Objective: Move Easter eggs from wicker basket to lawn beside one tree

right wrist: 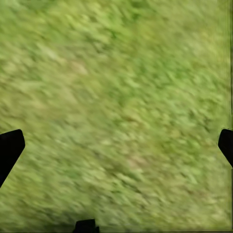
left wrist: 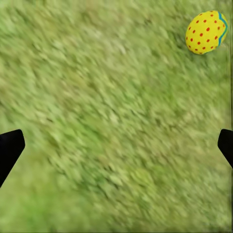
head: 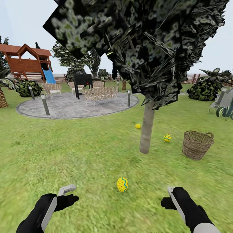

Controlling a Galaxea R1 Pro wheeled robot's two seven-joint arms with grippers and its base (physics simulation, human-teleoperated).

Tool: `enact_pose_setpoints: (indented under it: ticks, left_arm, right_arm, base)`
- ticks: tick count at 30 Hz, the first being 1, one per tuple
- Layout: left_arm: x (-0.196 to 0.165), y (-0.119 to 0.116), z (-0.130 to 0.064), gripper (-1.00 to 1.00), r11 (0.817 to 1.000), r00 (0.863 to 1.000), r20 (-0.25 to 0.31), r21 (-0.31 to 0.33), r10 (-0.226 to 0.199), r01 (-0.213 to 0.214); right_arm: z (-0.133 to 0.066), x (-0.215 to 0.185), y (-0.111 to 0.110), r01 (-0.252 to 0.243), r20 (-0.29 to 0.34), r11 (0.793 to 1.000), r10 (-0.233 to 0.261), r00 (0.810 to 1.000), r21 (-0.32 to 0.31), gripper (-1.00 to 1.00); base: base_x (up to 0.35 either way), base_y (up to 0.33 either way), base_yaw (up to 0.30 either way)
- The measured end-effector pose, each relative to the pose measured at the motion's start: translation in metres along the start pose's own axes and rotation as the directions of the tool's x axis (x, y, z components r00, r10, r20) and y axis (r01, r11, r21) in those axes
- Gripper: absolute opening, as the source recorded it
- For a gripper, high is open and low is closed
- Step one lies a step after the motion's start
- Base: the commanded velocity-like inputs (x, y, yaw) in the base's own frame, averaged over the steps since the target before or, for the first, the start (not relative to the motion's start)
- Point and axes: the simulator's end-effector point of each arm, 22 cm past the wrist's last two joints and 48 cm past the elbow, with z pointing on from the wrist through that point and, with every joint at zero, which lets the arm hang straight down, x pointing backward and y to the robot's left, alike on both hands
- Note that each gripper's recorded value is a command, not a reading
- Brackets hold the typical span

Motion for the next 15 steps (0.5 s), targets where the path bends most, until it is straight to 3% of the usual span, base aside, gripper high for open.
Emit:
enact_pose_setpoints:
  ticks: [15]
  left_arm:
    - [-0.003,-0.006,-0.019,1.0,1.0,0.999,-0.033,-0.001,-0.009,0.009]
  right_arm:
    - [-0.031,-0.018,-0.004,-0.001,0.011,1.0,0.001,1.0,0.0,1.0]
  base:
    - [0.0,0.0,-0.267]
